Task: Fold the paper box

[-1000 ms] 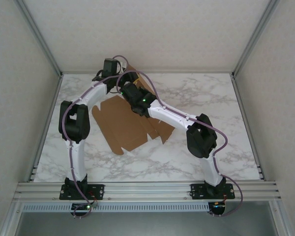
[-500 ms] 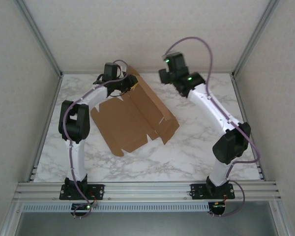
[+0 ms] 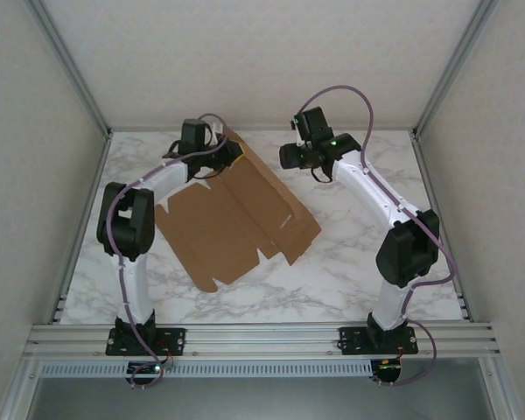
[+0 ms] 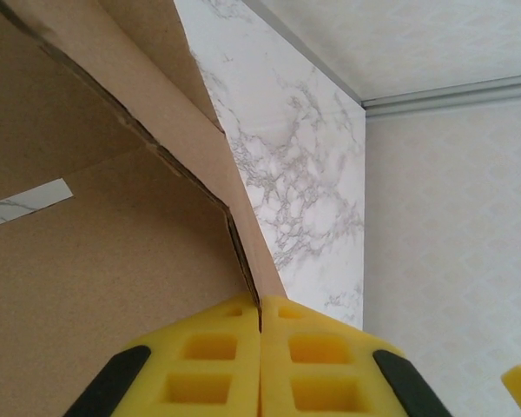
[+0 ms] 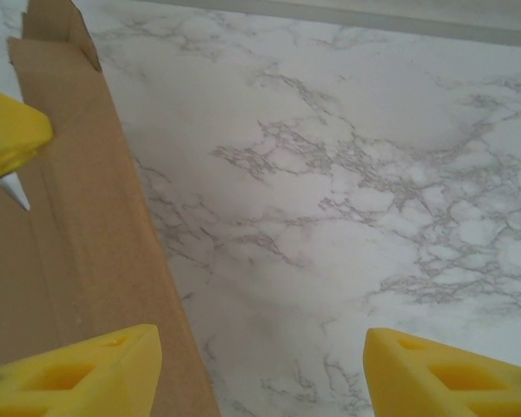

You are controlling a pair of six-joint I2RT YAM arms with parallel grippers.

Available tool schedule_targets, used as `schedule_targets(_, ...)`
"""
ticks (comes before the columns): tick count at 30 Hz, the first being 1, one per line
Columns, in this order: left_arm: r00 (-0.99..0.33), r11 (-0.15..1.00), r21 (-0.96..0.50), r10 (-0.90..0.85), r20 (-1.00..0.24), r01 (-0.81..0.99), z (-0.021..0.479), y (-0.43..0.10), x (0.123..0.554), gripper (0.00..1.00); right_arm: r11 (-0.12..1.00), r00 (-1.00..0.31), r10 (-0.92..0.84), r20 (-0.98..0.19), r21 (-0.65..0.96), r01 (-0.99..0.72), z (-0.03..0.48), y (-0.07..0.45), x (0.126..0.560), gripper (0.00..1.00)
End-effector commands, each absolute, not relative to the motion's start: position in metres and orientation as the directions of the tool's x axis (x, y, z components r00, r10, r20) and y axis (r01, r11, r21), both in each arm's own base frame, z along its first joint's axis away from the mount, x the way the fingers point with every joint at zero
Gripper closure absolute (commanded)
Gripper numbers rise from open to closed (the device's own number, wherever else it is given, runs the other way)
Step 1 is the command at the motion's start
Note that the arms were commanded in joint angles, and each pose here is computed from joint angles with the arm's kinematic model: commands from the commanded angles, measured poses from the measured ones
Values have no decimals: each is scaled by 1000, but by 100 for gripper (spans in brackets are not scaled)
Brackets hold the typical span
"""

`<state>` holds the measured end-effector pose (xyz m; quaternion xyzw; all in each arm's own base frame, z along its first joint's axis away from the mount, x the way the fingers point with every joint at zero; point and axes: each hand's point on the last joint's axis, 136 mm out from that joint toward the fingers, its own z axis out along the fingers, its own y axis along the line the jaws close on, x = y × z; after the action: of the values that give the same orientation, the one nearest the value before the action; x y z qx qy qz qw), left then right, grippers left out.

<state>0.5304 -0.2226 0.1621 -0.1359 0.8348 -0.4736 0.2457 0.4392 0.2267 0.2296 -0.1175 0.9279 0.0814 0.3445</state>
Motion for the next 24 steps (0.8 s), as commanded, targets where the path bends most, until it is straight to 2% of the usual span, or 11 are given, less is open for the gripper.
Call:
schedule_targets(1, -818, 483, -867, -444, -366, 126, 204, -223, 527, 96, 962, -777, -136, -615, 105, -252, 218, 222, 441, 34)
schedule_targets(3, -817, 465, -872, -437, -376, 152, 210, -224, 522, 98, 940, -800, -121, -587, 190, -282, 215, 231, 439, 23)
schedule_targets(6, -814, 413, -886, -426, -394, 213, 224, -229, 512, 99, 848, -843, -126, -522, 385, -365, 213, 259, 424, 9)
schedule_targets(9, -796, 343, -892, -428, -427, 294, 244, -229, 500, 100, 785, -863, -135, -488, 478, -393, 211, 275, 410, 5)
schedule_targets(16, -779, 219, -887, -424, -463, 407, 260, -228, 468, 100, 737, -864, -124, -488, 538, -409, 211, 282, 396, 4)
schedule_targets(20, -783, 226, -884, -410, -468, 410, 247, -225, 459, 100, 746, -861, -173, -478, 507, -432, 199, 292, 385, 6)
schedule_targets(24, -800, 273, -888, -391, -455, 371, 225, -218, 457, 100, 792, -833, -244, -497, 394, -467, 187, 303, 376, 15)
